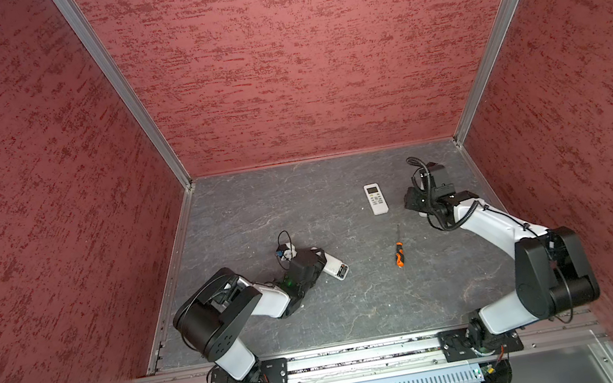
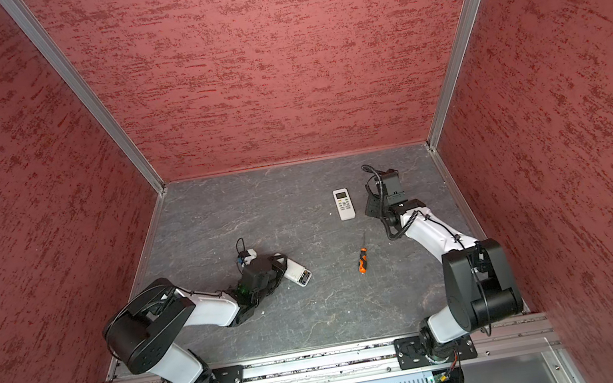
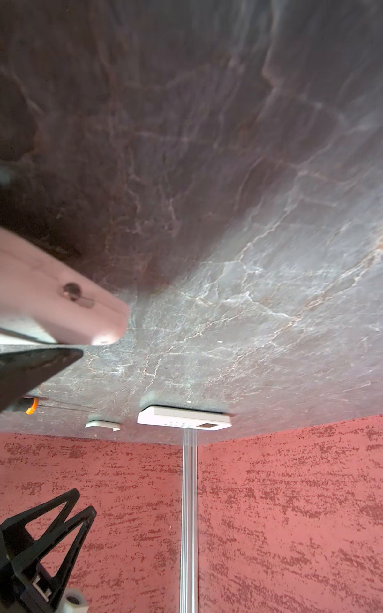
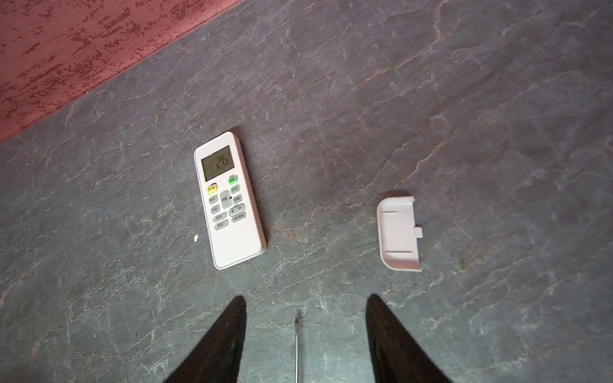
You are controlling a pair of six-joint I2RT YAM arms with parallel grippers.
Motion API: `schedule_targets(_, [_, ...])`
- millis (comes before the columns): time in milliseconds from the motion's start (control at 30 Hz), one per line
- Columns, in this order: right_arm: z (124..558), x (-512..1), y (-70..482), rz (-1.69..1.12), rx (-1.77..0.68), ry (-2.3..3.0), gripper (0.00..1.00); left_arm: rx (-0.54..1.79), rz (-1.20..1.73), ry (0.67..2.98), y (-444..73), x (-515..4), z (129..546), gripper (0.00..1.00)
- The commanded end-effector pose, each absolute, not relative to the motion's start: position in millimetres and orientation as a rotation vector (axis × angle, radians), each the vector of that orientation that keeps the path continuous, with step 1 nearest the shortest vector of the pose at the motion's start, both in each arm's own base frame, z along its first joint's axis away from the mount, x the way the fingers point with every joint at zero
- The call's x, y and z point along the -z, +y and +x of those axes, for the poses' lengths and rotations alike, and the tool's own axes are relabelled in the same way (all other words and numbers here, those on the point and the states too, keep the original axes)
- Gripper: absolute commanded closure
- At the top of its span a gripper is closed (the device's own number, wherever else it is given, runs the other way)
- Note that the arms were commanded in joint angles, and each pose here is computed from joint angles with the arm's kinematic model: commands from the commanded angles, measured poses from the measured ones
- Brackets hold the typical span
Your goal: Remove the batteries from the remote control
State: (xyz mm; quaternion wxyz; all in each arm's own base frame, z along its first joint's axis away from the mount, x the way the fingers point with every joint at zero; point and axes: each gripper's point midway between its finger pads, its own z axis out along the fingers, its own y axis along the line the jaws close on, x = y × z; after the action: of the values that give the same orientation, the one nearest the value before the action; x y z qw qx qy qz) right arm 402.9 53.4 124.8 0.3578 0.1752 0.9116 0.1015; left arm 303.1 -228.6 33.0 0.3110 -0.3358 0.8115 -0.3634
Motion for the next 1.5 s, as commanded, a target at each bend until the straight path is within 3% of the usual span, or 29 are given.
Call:
schedule_targets(0, [401, -144, 61, 0.431, -0.309, 2.299, 0.40, 0.822, -0.914, 2.226, -210, -11, 284, 0.51])
schedule_targets(200, [391, -146, 78, 0.395, -0.341, 2.310, 0.39, 0.704, -0.931, 2.279, -193, -15, 269, 0.39])
schedule_targets(433, [372, -143, 123, 0.287, -0.410, 2.359, 0.40, 0.604, -0.953, 2.326, -172, -21, 251, 0.38])
schedule_targets(533, [357, -141, 152, 0.220, -0.464, 2.390, 0.56, 0.556, -0.946, 2.355, -164, -28, 245, 0.43])
schedule_targets(633, [332, -134, 179, 0.122, -0.511, 2.435, 0.84, 0.549, -0.908, 2.373, -160, -42, 251, 0.58])
schedule_targets(800, [288, -112, 212, 0.016, -0.555, 2.539, 0.99, 0.612, -0.830, 2.353, -157, -73, 280, 0.70])
schedule_targets(1100, [242, -66, 276, -0.114, -0.685, 2.666, 1.00, 0.682, -0.779, 2.328, -159, -92, 328, 0.66])
schedule_targets(1467, [234, -30, 296, -0.156, -0.701, 2.770, 1.00, 0.714, -0.820, 2.279, -151, -94, 341, 0.65])
